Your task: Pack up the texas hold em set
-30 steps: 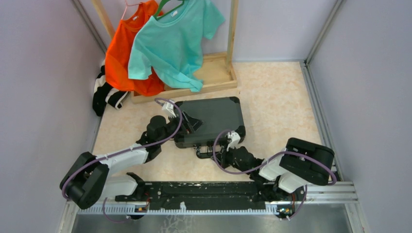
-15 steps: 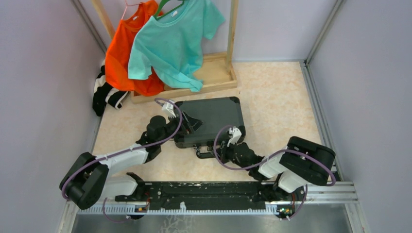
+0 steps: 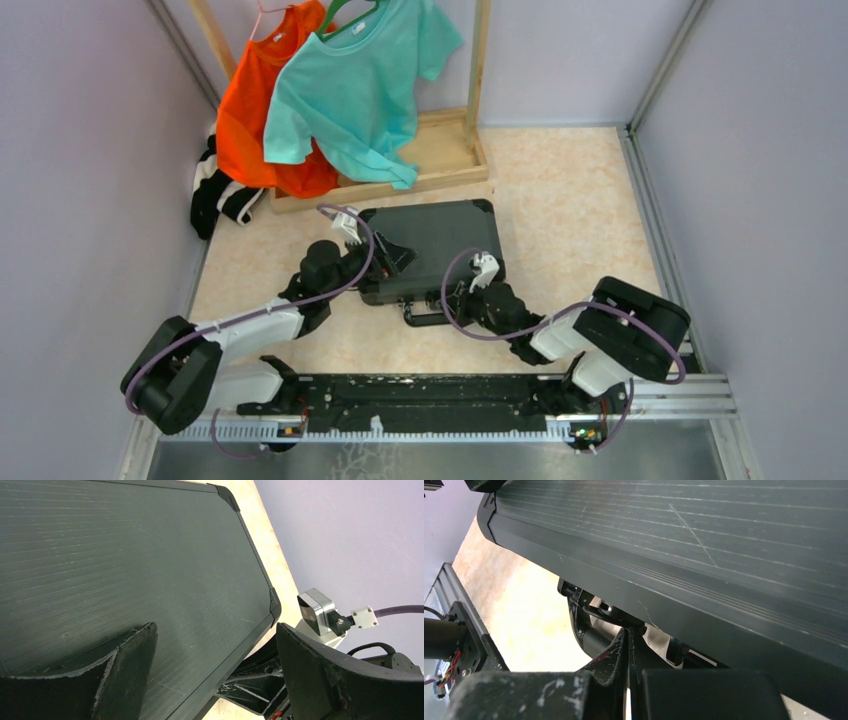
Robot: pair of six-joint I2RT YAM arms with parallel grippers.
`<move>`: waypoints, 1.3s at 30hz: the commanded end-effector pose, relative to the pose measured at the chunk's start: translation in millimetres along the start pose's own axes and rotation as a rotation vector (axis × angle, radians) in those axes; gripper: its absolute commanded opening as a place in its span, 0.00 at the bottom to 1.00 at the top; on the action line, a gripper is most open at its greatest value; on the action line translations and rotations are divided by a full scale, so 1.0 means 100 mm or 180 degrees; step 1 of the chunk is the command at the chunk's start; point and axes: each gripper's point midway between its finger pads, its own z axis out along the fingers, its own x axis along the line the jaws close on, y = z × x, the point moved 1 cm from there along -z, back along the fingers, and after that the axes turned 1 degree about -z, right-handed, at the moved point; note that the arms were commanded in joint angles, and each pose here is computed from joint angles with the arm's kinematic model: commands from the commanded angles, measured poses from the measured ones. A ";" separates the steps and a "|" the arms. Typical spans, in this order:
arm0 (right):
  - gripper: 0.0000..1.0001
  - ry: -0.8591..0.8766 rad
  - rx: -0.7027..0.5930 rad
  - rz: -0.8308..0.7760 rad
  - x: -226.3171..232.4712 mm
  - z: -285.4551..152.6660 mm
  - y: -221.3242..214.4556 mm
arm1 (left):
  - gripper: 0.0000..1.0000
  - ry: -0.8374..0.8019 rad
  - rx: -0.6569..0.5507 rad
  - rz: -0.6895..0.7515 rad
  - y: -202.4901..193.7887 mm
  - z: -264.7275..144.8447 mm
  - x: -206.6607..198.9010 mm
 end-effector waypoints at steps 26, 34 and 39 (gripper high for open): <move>0.00 0.0298 -0.0485 0.0002 0.21 0.21 0.63 | 0.91 0.0364 0.1104 0.0318 -0.72 0.14 0.29; 0.00 0.0324 -0.0468 0.0044 0.19 0.19 0.59 | 0.84 0.0102 0.1528 -0.0076 -1.08 0.18 0.27; 0.00 0.0342 -0.0464 0.0046 0.20 0.17 0.59 | 0.96 0.0561 0.1739 -0.0298 -1.42 -0.03 0.68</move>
